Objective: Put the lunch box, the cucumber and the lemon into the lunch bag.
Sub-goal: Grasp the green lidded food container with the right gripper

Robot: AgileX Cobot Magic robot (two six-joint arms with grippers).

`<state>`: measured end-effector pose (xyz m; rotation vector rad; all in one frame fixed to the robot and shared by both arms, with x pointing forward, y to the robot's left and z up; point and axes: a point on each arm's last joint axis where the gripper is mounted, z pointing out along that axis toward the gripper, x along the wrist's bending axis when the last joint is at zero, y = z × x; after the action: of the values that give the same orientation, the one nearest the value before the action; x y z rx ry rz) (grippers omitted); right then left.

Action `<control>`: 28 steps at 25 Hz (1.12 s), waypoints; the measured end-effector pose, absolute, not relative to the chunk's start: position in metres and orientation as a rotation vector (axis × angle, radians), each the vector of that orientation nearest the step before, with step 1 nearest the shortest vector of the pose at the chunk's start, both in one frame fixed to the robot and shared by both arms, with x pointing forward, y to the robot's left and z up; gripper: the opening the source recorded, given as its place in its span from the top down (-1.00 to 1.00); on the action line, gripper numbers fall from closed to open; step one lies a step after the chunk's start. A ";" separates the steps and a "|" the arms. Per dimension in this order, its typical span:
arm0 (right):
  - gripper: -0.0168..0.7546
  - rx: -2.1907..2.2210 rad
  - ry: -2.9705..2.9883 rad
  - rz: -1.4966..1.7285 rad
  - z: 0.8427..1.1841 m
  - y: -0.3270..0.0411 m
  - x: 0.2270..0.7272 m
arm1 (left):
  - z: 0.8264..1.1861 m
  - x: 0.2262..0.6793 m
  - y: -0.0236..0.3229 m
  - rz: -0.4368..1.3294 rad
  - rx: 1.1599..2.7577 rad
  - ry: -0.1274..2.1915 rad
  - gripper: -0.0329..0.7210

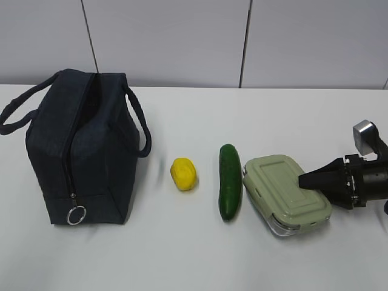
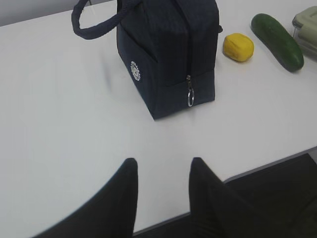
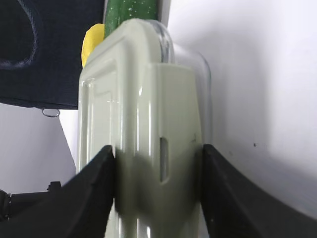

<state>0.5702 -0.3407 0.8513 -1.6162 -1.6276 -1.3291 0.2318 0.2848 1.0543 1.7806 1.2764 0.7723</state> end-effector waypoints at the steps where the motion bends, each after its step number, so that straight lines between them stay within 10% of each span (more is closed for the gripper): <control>1: -0.07 -1.616 -1.627 -1.329 0.851 -0.341 0.570 | 1.055 0.234 0.285 0.761 1.790 1.286 0.28; 28: -0.07 -1.619 -1.619 -1.332 0.852 -0.341 0.570 | 1.089 0.393 0.263 0.229 1.971 1.597 0.28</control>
<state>0.5704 -0.3407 0.8516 -1.6186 -1.6195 -1.3316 0.3929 0.2627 1.0887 1.9705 1.5972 0.2290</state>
